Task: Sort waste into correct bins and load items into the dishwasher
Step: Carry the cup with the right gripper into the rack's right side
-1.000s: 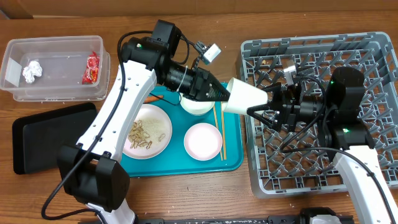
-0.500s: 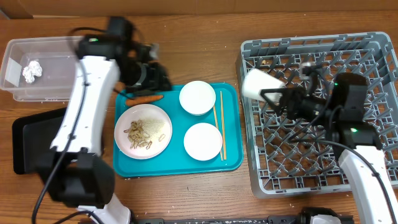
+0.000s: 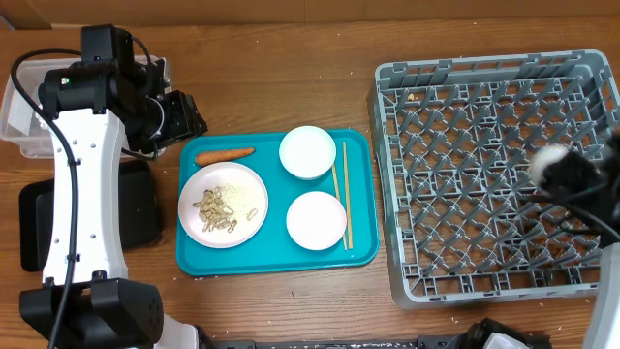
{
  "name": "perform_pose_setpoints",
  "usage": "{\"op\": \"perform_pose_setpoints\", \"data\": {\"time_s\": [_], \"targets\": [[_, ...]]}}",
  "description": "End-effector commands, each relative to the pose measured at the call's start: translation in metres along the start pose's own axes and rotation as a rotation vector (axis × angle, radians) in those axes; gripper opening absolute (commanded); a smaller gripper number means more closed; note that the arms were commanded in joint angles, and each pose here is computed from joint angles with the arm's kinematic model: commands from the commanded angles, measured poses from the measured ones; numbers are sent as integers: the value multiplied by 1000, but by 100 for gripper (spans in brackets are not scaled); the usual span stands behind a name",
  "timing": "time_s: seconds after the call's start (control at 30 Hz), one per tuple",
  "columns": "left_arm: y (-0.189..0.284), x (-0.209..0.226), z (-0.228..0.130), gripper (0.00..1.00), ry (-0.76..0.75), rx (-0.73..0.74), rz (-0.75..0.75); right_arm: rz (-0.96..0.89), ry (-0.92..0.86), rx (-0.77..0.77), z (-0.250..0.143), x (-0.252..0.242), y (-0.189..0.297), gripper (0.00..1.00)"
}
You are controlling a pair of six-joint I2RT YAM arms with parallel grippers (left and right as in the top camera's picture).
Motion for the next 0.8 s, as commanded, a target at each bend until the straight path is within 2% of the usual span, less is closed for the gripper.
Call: {"op": "perform_pose_setpoints", "data": {"time_s": [0.0,0.17,0.33,0.77], "targets": [[5,0,3,58,6,-23,15,-211,-39,-21,8,-35,-4,24],[5,0,3,58,5,-26,15,-295,-69,106,2,-51,-26,24],[5,0,3,59,5,-24,15,-321,-72,162,5,-53,-52,24],[5,0,1,58,8,-13,14,-326,-72,165,18,-53,-82,25]]}}
Point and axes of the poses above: each gripper's point midway between its finger pads, its own y axis back along the fingers, its own x axis along the line the jaws close on, z = x × y, the point moved 5 cm from there along y, back along the fingers, and after that the axes turned 13 degrees about -y, right-handed, at the moved point
